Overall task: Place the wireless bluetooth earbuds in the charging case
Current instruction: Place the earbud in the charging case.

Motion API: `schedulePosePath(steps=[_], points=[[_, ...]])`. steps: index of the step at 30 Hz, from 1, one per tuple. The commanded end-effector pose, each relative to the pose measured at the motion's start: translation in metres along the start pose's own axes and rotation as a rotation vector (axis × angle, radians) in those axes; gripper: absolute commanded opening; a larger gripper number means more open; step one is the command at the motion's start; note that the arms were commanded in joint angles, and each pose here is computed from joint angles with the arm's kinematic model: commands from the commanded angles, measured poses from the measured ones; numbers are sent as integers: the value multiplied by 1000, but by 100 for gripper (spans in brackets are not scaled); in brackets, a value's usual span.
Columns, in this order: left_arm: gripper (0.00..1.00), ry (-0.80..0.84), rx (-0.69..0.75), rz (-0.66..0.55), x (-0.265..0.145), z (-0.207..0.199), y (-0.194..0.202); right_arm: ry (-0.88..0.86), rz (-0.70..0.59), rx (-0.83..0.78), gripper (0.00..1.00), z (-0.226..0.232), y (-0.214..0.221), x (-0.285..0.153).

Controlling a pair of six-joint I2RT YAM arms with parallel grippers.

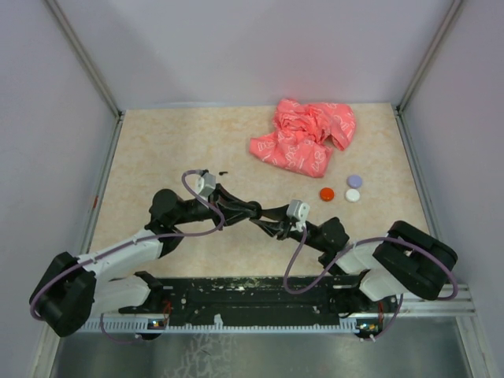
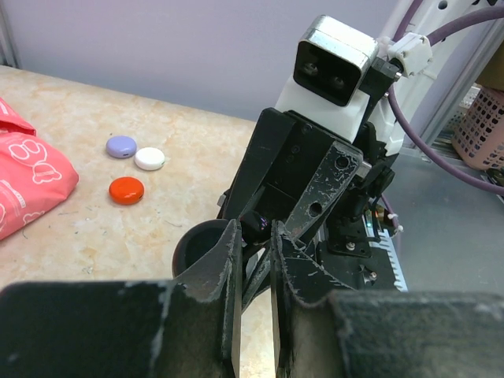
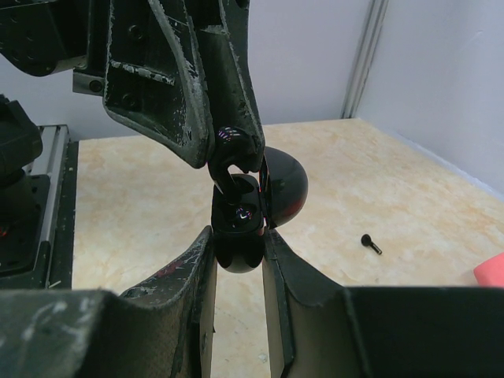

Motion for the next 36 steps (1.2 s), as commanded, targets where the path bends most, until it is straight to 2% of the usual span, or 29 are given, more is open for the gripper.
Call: schedulePosePath(steps=[1,15,26,36], points=[[14,12,57,-25,3,-1,-15,-47,-106,-40,0,9,-32,11],[13,-15,41,27,-2,0,-2,-33,-122,-44,0,8,-36,9],[19,-16,16,53,0,2,7,-39,-126,-43,0,9,-38,8],[19,-65,12,83,-4,7,9,-42,-140,-36,0,11,-42,7]])
Point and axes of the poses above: each gripper's point midway between its finger pads, its own x axis out along the fingers, its own z axis along the line the jaws close on, y = z × x, the point moved 2 cm from there along -x, back along the fingers, and after that the axes turned 14 degrees about x, right-handed, at the moved point
